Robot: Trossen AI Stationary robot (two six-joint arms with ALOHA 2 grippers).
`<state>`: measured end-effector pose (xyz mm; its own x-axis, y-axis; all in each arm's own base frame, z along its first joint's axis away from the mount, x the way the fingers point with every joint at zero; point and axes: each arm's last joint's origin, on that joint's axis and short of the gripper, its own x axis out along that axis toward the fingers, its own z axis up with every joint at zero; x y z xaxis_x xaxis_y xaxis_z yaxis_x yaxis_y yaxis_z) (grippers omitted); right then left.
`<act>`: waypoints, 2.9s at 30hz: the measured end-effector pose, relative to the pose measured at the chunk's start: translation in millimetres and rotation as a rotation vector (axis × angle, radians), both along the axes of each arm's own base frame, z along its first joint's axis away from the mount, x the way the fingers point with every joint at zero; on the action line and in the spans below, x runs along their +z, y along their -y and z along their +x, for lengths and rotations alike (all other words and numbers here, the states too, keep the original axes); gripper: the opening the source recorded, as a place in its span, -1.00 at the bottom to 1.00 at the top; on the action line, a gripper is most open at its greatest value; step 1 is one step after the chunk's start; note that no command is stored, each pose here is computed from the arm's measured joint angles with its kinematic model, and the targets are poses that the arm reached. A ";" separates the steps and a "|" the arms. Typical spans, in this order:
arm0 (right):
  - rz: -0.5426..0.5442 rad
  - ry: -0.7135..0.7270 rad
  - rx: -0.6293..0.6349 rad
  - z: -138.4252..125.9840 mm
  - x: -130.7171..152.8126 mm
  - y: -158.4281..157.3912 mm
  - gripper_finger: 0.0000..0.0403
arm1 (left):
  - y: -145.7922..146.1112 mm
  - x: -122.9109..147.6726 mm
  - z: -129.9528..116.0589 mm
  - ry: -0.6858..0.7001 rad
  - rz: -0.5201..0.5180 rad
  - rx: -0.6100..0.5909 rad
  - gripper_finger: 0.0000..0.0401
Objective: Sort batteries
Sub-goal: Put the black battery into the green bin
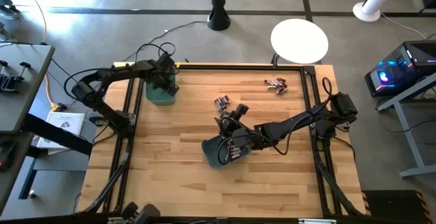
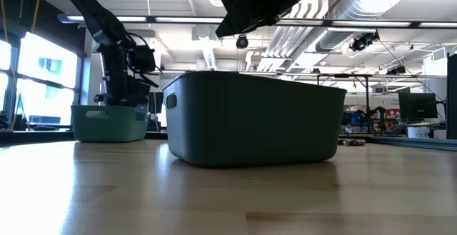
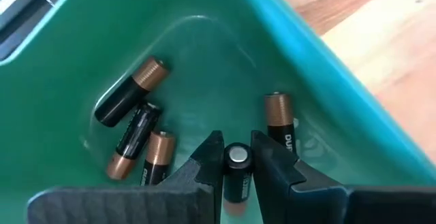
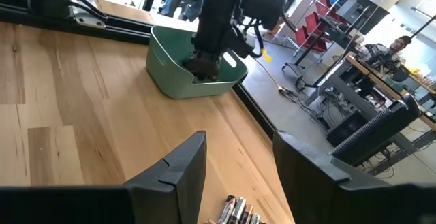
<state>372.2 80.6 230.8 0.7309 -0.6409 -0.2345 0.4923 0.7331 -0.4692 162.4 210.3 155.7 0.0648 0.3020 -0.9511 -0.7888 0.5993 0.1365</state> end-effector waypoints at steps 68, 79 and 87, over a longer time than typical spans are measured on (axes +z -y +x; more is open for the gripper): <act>0.998 -0.127 -1.226 -198.7 -80.4 251.2 -0.18 | 137.6 44.0 8.6 0.674 0.512 -0.399 -0.17; 1.007 -0.072 -1.267 -209.7 -90.0 256.6 -0.18 | 138.5 44.0 9.0 0.676 0.510 -0.404 -0.17; 1.077 -0.116 -1.224 -209.6 -91.0 253.8 -0.18 | 138.5 43.9 8.9 0.676 0.509 -0.402 -0.17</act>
<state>162.6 -173.3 139.8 -0.1133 -0.3051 -0.9455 0.9934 -0.0506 -0.1027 171.3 71.8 199.6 0.7459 0.5061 -0.4329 -0.5428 0.8386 0.0452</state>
